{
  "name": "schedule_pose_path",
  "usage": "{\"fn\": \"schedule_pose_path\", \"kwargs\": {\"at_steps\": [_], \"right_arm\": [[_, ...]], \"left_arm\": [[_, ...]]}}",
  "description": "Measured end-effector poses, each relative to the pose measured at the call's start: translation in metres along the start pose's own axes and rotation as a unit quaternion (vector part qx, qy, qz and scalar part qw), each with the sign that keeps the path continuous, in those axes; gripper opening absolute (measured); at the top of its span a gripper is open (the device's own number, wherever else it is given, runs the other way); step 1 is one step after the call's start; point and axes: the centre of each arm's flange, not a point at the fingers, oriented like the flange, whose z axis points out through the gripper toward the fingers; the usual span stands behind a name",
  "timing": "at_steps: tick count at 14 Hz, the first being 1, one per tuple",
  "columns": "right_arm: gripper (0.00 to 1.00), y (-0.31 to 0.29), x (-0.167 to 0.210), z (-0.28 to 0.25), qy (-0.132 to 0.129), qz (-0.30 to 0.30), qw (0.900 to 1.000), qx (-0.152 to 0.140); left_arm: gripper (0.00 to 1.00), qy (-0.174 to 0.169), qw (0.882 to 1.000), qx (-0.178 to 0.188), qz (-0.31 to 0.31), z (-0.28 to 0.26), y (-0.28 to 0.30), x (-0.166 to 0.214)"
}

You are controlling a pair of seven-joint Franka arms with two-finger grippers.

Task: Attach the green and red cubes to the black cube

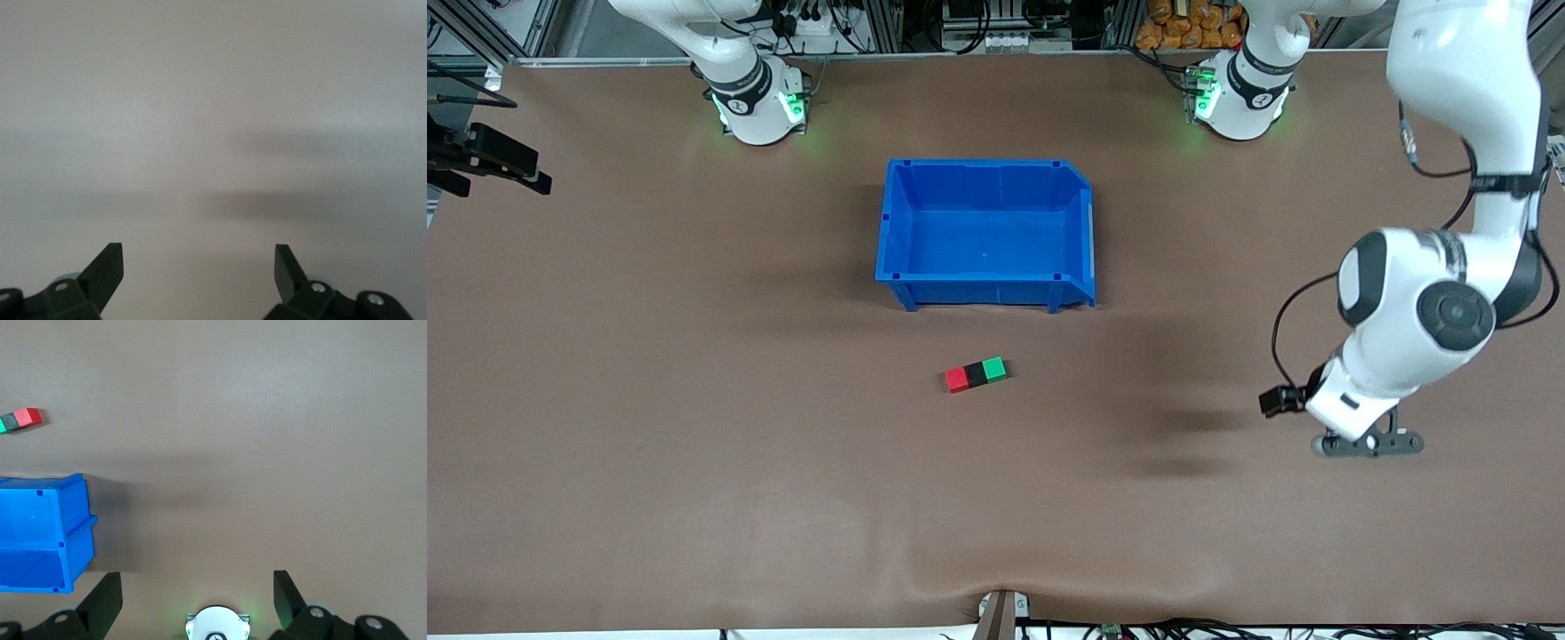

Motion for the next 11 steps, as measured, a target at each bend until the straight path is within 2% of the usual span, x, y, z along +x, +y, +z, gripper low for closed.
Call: {"fn": "schedule_pose_path", "kwargs": {"at_steps": [3, 6, 11], "right_arm": [[1.0, 0.0, 0.0, 0.0, -0.001, 0.0, 1.0, 0.0], [1.0, 0.0, 0.0, 0.0, -0.001, 0.0, 1.0, 0.0], [1.0, 0.0, 0.0, 0.001, -0.002, 0.0, 1.0, 0.0]], "left_arm": [[1.0, -0.028, 0.999, 0.004, 0.04, -0.037, -0.014, -0.029], [1.0, -0.051, 0.997, 0.007, 0.061, -0.085, -0.041, -0.035], [1.0, -0.042, 0.997, 0.008, 0.063, -0.182, -0.047, -0.036]]}}
